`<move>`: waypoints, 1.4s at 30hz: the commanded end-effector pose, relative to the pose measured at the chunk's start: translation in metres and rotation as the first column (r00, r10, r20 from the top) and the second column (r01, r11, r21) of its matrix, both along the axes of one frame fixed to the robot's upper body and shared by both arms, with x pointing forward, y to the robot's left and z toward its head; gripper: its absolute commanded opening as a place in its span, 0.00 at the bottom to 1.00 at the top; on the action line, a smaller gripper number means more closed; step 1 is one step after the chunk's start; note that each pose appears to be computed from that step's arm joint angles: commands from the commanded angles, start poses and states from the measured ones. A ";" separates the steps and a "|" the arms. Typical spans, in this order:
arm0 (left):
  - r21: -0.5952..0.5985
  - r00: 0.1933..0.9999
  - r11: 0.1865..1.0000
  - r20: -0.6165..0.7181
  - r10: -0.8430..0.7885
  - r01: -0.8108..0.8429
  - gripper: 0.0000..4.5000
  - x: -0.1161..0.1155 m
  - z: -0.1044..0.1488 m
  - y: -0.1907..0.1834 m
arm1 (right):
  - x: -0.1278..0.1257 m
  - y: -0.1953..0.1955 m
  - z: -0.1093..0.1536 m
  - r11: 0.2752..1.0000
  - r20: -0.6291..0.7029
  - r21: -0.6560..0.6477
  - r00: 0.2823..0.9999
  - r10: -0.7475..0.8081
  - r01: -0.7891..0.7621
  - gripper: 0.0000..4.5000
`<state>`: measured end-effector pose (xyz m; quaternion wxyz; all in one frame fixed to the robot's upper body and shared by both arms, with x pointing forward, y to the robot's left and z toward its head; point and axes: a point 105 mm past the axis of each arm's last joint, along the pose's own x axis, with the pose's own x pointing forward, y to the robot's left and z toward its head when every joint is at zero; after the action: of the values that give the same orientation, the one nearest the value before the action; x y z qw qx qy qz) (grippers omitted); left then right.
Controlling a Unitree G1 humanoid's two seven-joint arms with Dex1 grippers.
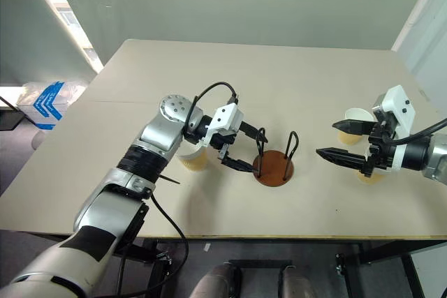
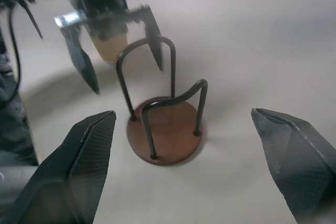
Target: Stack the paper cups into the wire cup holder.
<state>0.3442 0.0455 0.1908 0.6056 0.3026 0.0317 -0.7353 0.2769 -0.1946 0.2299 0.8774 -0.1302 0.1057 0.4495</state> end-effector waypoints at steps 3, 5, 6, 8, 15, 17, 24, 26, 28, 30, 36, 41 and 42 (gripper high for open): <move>0.019 0.997 0.999 0.073 -0.037 0.036 0.99 -0.018 0.027 0.022 | 0.003 -0.003 0.004 0.997 0.028 -0.074 1.000 0.008 -0.006 0.98; 0.032 0.997 0.999 0.069 -0.026 0.023 0.99 -0.025 0.029 0.033 | 0.006 -0.004 0.004 0.997 0.025 -0.081 1.000 0.007 -0.005 0.98; 0.035 0.998 0.999 0.066 -0.022 0.020 0.99 -0.027 0.029 0.035 | 0.006 -0.004 0.004 0.997 0.025 -0.082 1.000 0.007 -0.005 0.98; 0.052 0.997 0.999 0.072 -0.001 -0.003 0.99 -0.030 0.028 0.044 | 0.009 -0.004 0.003 0.996 0.021 -0.090 1.000 0.011 -0.009 0.98; -0.083 0.981 0.985 0.109 0.160 -0.151 0.99 -0.017 0.061 0.064 | 0.045 -0.017 0.018 0.984 0.099 -0.159 0.993 -0.067 0.082 0.98; -0.148 0.975 0.971 0.092 0.203 -0.188 0.99 -0.014 0.078 0.070 | 0.056 -0.022 0.025 0.974 0.131 -0.202 0.989 -0.075 0.101 0.98; -0.259 0.928 0.899 0.021 0.372 -0.354 0.99 -0.008 0.096 0.098 | 0.093 -0.050 0.012 0.880 0.173 -0.449 0.981 -0.085 0.155 0.98; -0.253 0.912 0.884 0.019 0.410 -0.392 0.99 -0.009 0.090 0.106 | 0.102 -0.056 0.004 0.838 0.172 -0.524 0.983 -0.069 0.151 0.98; -0.251 0.897 0.870 0.016 0.442 -0.424 0.99 -0.009 0.086 0.112 | 0.110 -0.061 -0.003 0.812 0.150 -0.567 0.987 -0.061 0.137 0.98; -0.258 0.888 0.860 0.017 0.460 -0.440 0.99 -0.009 0.086 0.115 | 0.117 -0.065 -0.007 0.792 0.134 -0.597 0.989 -0.061 0.130 0.98; -0.263 0.877 0.848 0.019 0.481 -0.460 0.99 -0.009 0.085 0.117 | 0.134 -0.071 -0.019 0.728 0.112 -0.674 0.992 -0.066 0.124 0.98; -0.250 0.874 0.849 0.016 0.485 -0.466 1.00 -0.009 0.081 0.117 | 0.139 -0.069 -0.032 0.693 0.081 -0.716 0.996 -0.043 0.088 0.83; -0.247 0.875 0.849 0.010 0.484 -0.467 1.00 -0.010 0.079 0.117 | 0.139 -0.068 -0.035 0.690 0.074 -0.719 0.997 -0.039 0.080 0.77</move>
<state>0.3395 0.1626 0.2586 0.8025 0.2251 0.0148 -0.5523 0.4127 -0.2645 0.1818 0.7754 -0.4543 0.2709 0.3450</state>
